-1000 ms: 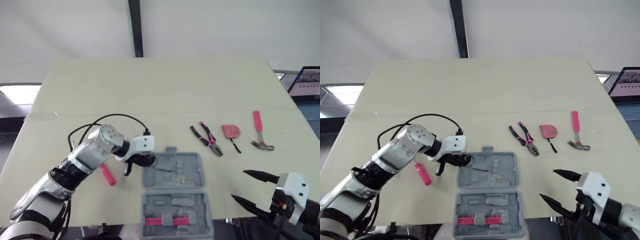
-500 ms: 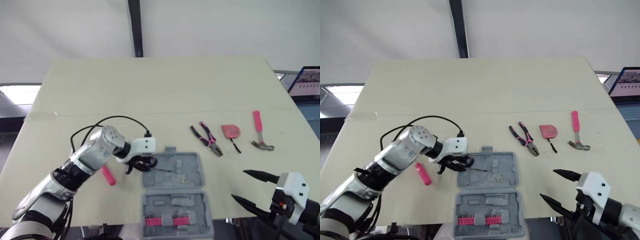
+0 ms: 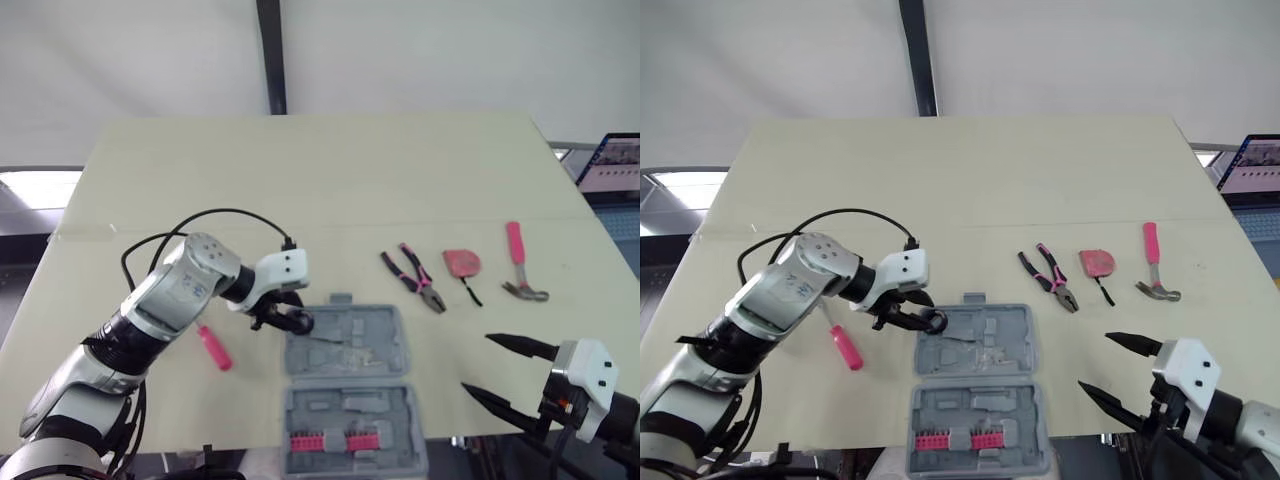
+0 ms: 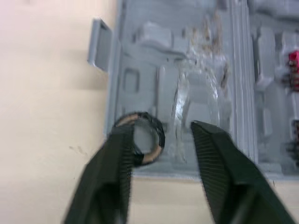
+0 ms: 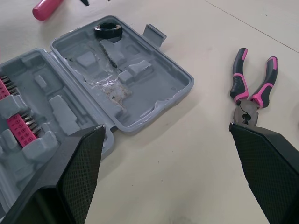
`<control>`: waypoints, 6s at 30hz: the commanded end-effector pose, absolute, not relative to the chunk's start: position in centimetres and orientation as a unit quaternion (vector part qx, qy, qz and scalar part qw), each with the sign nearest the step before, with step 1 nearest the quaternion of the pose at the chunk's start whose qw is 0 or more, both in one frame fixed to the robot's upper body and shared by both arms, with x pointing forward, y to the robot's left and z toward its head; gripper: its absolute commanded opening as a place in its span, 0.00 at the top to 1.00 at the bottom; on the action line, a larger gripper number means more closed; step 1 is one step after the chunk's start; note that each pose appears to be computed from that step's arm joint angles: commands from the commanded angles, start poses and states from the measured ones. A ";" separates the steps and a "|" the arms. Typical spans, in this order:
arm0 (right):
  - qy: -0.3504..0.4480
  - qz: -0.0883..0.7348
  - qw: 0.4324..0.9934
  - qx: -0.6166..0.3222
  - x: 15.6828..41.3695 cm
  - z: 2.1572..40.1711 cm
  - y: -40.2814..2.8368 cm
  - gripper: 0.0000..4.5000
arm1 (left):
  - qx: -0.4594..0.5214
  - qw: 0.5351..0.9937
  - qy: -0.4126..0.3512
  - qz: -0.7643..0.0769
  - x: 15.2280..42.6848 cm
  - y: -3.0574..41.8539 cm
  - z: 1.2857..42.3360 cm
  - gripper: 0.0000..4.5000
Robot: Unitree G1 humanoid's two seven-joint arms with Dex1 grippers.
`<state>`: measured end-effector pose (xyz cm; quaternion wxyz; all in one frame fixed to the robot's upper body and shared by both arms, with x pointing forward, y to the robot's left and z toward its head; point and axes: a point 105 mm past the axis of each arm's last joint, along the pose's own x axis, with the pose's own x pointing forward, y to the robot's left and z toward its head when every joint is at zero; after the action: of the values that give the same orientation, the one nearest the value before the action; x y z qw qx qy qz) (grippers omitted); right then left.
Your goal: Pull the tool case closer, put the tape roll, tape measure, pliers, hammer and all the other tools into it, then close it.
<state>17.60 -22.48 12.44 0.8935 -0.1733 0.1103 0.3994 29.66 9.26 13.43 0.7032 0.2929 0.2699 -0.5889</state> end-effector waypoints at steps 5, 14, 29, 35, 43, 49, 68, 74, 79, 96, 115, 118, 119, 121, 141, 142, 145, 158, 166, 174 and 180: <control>0.103 0.402 0.892 -0.182 17.8 12.8 -22.5 0.00 | 0.307 0.731 0.213 -0.572 29.8 9.2 12.1 0.74; 0.103 0.401 0.892 -0.182 17.9 12.9 -22.5 0.00 | 0.320 0.744 0.163 -0.563 30.5 8.1 10.2 0.74; 0.104 0.397 0.893 -0.183 17.9 12.9 -22.6 0.00 | 0.331 0.734 0.173 -0.567 30.0 8.5 8.6 0.74; 0.102 0.397 0.893 -0.185 18.1 13.0 -22.6 0.00 | 0.342 0.733 0.180 -0.560 30.2 9.1 7.5 0.74; 0.103 0.396 0.894 -0.184 18.1 12.9 -22.7 0.00 | 0.332 0.744 0.164 -0.557 30.5 8.8 8.1 0.74; 0.098 0.396 0.895 -0.181 18.3 13.1 -22.6 0.00 | 0.181 0.823 0.090 -0.531 30.5 9.7 14.4 0.74; 0.135 0.414 0.890 -0.136 17.6 10.1 -22.4 0.00 | 0.013 0.900 0.177 -0.397 14.9 19.1 8.5 0.01; 0.149 0.409 0.891 -0.130 17.1 9.2 -23.2 0.00 | 0.024 0.919 0.168 -0.356 12.8 20.7 8.2 0.01; 0.152 0.409 0.891 -0.127 17.2 8.9 -23.3 0.00 | 0.038 0.926 0.159 -0.340 12.6 21.1 7.9 0.01; 0.106 0.230 0.962 -0.099 21.7 10.3 -25.8 0.00 | 0.043 0.851 0.000 -0.523 16.3 14.2 12.5 0.01; 0.176 0.064 0.979 -0.078 31.6 8.4 -27.0 0.00 | 0.080 0.858 -0.013 -0.507 18.6 12.6 14.1 0.01; 0.174 0.055 0.980 -0.077 32.8 8.5 -27.2 0.00 | 0.081 0.862 -0.011 -0.501 18.7 12.6 14.2 0.01; 0.175 0.056 0.980 -0.076 33.1 8.4 -27.1 0.00 | 0.081 0.863 -0.010 -0.498 18.6 12.6 14.2 0.01; 0.182 0.051 0.979 -0.079 33.5 8.1 -27.1 0.00 | 0.080 0.864 -0.010 -0.497 18.5 12.5 14.2 0.01; 0.216 0.049 0.974 -0.038 35.4 6.5 -26.2 0.00 | 0.094 0.872 0.003 -0.480 17.5 12.4 13.7 0.01; 0.217 0.049 0.974 -0.036 35.4 6.5 -26.2 0.06 | 0.094 0.872 0.003 -0.480 17.5 12.4 13.6 0.00; 0.219 0.049 0.974 -0.032 35.5 6.4 -26.1 0.26 | 0.092 0.873 0.003 -0.479 17.4 12.5 13.5 0.00; 0.230 0.047 0.972 -0.022 35.6 6.2 -26.4 1.00 | 0.091 0.875 0.003 -0.475 17.3 12.8 12.6 0.00; 0.258 0.083 0.962 -0.040 32.0 6.3 -26.2 1.00 | 0.087 0.868 0.003 -0.490 17.3 12.6 12.4 0.00; 0.302 0.116 0.945 -0.039 26.9 5.9 -25.2 1.00 | 0.091 0.858 0.013 -0.505 17.5 13.2 11.9 0.00; 0.362 0.141 0.921 -0.036 22.9 5.0 -23.9 1.00 | 0.089 0.848 0.017 -0.522 17.4 13.6 11.5 0.00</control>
<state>23.72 -24.23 4.61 0.9248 -0.0383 0.3554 0.1303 17.61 13.55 11.09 0.8537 0.0898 0.0302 -0.5121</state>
